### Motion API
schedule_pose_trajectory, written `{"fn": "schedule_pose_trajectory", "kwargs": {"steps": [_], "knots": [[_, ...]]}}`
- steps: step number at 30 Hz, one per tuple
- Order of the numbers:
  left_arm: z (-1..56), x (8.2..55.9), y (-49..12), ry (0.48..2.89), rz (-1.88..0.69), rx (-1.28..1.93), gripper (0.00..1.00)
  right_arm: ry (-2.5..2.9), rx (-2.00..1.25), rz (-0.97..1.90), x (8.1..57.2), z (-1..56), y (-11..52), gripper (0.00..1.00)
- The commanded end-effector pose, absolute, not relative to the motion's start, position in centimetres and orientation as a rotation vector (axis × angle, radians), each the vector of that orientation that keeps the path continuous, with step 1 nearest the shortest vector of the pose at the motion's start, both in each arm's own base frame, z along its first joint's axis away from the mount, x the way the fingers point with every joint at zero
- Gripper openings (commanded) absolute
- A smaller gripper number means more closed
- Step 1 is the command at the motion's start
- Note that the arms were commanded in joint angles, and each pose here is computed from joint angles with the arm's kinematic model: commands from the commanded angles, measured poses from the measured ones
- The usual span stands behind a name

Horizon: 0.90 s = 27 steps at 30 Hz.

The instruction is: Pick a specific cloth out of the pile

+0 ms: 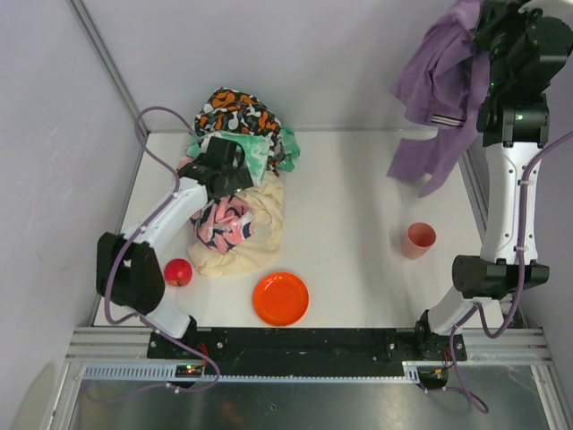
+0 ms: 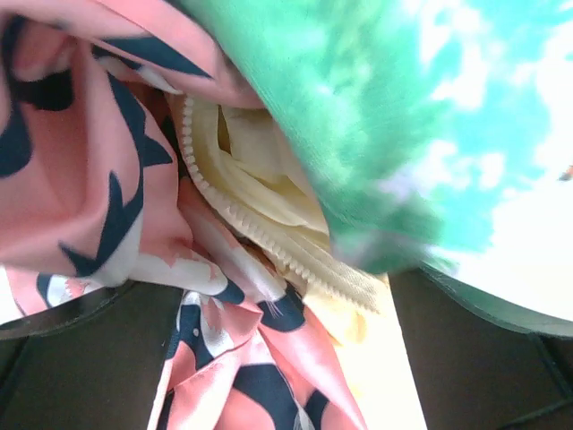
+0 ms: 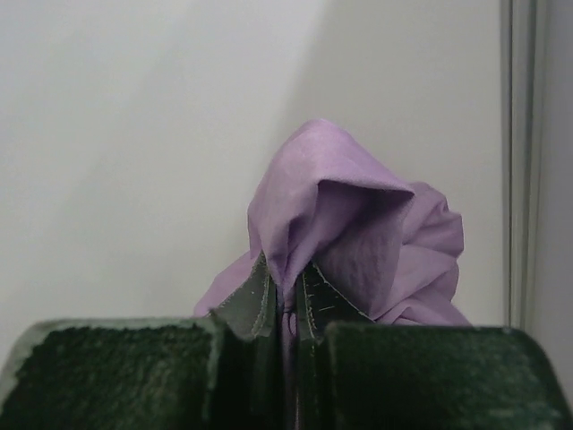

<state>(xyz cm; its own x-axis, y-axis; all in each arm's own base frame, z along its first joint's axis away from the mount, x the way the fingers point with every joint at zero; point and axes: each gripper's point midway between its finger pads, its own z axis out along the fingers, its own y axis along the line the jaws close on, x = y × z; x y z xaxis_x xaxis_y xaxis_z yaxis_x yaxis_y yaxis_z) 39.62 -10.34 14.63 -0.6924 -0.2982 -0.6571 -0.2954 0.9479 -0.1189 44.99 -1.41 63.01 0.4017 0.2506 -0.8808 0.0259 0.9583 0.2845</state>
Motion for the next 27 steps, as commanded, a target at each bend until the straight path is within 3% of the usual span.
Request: {"fn": "schedule_pose_trajectory", "kwargs": {"steps": [1,10,19,23,27], "knots": [[22.9,39.7,-10.9,2.187,-0.170,-0.379,1.00,1.191,0.263,0.312,47.4,60.2,-1.8,0.00],[28.4,36.2,-11.8,2.066,-0.318,-0.331,1.00,1.407,0.245,0.455,51.3,48.9,-0.3,0.00],[28.1,34.4,-11.9,2.059,-0.344,-0.349,1.00,1.362,0.113,0.530,51.3,54.0,5.4,0.00],[27.5,33.7,-11.8,2.067,-0.344,-0.346,1.00,1.377,0.175,0.494,52.2,52.1,5.1,0.00],[26.4,33.2,-11.7,2.088,-0.340,-0.342,1.00,1.444,0.315,0.383,53.4,47.5,0.4,0.00]]}}
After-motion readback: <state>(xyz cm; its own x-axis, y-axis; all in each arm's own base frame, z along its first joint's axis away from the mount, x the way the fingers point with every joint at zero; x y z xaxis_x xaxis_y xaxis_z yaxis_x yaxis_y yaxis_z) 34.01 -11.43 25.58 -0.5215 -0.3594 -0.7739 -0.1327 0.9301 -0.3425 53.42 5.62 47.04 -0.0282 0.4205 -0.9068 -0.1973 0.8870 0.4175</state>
